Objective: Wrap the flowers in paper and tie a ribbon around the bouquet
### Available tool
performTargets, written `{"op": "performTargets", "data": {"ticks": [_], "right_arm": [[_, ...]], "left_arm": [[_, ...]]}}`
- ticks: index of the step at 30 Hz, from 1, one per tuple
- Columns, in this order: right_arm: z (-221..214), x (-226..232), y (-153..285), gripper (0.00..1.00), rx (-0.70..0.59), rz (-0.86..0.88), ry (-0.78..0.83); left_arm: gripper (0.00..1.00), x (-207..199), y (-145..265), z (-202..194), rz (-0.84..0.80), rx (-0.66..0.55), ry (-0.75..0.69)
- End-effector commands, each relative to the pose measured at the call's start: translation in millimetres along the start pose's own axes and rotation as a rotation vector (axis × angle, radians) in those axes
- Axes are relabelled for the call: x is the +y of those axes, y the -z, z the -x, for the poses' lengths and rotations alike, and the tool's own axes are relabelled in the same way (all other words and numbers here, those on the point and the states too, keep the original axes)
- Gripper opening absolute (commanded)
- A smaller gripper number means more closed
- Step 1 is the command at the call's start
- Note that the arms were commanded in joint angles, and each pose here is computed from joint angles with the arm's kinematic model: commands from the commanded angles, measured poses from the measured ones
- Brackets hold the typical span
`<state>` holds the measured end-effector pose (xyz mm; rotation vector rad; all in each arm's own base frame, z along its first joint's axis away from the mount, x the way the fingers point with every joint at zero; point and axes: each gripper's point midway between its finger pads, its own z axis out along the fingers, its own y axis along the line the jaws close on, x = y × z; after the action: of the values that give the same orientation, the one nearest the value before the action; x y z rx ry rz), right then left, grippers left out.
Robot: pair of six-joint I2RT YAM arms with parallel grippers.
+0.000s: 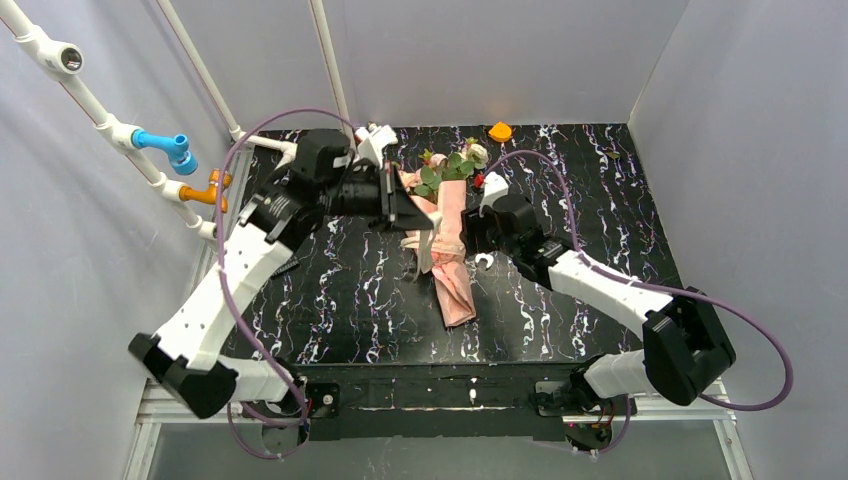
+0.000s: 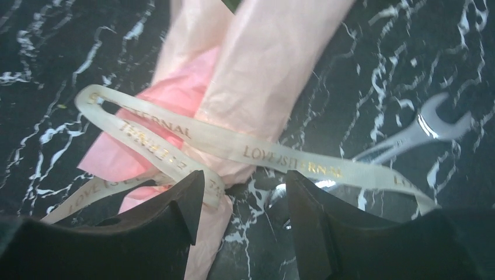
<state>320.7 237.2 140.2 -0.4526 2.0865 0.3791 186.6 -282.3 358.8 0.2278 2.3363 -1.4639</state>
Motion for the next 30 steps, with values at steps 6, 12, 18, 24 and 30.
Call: {"op": "performTargets", "data": {"ticks": [6,12,18,24,30], "right_arm": [[14,58,1,0.58,-0.15,0.465,0.3],[-2,60,-5,0.61,-0.118,0.505,0.373],[-7,50,-19,0.6,-0.081,0.456,0.419],[-18,46,-34,0.56,-0.043,0.44,0.433],[-7,42,-39,0.55,-0.091,0.423,0.432]], "left_arm": [[0.0,-9,-50,70,0.022,-0.018,-0.037],[0.0,-25,-65,103,-0.005,-0.061,-0.025],[0.0,-23,-80,119,-0.011,-0.082,-0.016],[0.0,-19,-94,131,-0.019,-0.09,-0.034],[0.0,-12,-108,147,-0.049,-0.106,-0.071]]}}
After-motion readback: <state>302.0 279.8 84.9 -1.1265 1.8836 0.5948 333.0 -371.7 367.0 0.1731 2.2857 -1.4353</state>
